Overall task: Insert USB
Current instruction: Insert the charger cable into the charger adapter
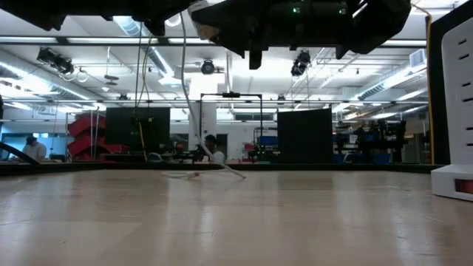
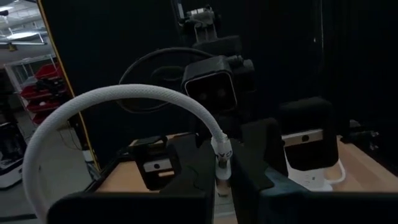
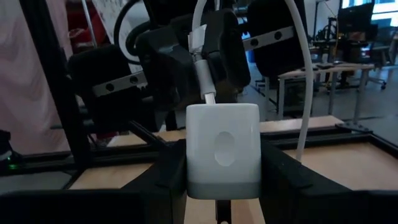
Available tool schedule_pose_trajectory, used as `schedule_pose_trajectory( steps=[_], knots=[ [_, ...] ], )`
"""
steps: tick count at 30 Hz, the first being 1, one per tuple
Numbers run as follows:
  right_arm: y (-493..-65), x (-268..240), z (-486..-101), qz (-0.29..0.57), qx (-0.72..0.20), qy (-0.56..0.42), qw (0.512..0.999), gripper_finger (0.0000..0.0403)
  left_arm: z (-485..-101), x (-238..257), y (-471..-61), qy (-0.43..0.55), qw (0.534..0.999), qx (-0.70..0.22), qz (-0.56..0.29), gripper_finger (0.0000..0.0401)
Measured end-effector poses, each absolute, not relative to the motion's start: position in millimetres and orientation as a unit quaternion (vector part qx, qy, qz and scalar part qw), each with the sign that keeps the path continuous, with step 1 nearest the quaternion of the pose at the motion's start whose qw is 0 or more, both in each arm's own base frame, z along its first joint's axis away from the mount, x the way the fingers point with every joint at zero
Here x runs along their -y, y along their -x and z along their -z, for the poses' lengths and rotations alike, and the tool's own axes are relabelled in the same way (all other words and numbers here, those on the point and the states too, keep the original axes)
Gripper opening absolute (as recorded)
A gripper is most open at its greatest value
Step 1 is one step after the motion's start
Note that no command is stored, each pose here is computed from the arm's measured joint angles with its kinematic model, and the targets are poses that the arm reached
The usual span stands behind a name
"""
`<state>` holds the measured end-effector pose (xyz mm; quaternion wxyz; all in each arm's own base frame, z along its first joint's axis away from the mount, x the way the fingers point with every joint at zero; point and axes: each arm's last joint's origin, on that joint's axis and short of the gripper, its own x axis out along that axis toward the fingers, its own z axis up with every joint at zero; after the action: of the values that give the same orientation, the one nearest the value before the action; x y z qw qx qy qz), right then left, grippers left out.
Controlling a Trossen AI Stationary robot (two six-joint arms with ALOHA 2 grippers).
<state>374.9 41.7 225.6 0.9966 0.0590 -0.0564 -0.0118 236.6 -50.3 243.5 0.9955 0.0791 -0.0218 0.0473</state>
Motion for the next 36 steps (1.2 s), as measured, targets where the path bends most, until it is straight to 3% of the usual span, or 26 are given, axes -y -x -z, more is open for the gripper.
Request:
schedule_pose_trajectory(
  steps=[12, 18, 36],
  knots=[
    [-375, -42, -225, 0.015, 0.05, -0.046, 0.998, 0.0114, -240, 49, -237, -0.065, 0.997, 0.009, -0.031, 0.0007],
    [-375, -42, -212, 0.017, -0.015, -0.029, 0.999, 0.0114, -228, 45, -238, -0.058, 0.997, -0.049, -0.015, 0.0003],
    [-376, -41, -217, 0.019, 0.012, -0.015, 1.0, 0.0114, -232, 40, -239, -0.039, 0.999, -0.026, -0.026, 0.001]
  ],
)
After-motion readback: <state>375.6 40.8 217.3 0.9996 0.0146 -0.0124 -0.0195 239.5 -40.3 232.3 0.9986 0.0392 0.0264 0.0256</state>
